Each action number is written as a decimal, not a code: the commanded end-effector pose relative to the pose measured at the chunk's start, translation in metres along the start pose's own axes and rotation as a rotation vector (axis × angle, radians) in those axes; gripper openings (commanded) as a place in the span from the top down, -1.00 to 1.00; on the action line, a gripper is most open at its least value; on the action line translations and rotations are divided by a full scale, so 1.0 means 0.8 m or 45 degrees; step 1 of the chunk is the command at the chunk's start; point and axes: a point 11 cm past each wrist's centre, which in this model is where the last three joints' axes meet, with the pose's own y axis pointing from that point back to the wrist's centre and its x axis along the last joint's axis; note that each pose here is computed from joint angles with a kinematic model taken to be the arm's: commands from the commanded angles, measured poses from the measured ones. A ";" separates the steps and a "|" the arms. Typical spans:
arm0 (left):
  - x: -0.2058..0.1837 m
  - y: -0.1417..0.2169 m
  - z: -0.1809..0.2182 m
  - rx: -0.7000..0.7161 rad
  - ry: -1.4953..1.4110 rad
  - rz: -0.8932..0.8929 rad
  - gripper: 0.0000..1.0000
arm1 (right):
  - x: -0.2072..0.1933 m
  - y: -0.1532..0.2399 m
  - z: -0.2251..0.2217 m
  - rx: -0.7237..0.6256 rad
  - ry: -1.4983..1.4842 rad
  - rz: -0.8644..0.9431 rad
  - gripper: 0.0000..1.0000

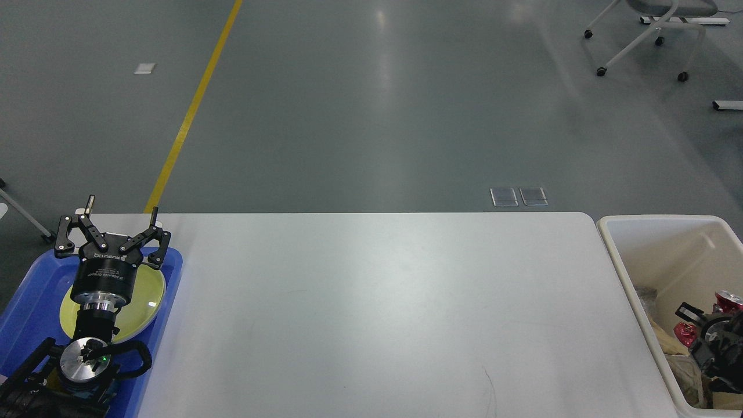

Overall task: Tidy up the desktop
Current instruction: 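Lower the wrapper into the bin and open the right gripper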

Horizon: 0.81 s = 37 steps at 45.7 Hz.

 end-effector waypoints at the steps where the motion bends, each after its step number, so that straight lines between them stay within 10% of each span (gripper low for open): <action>1: 0.000 0.000 0.000 0.000 0.001 0.000 -0.92 | -0.018 0.000 0.011 -0.021 0.010 0.011 1.00; 9: 0.000 0.000 0.000 0.000 0.001 0.000 -0.93 | -0.023 0.000 0.020 -0.037 0.010 0.060 1.00; 13: 0.000 0.000 0.000 0.000 0.001 0.000 -0.93 | -0.013 0.001 0.021 -0.039 -0.013 0.139 -0.37; 17: 0.000 0.000 0.000 0.001 -0.001 0.000 -0.92 | -0.007 0.002 0.022 -0.039 -0.018 0.226 -1.00; 37: 0.000 0.000 0.000 0.001 -0.001 0.000 -0.92 | -0.012 0.003 0.021 -0.030 -0.040 0.227 -1.00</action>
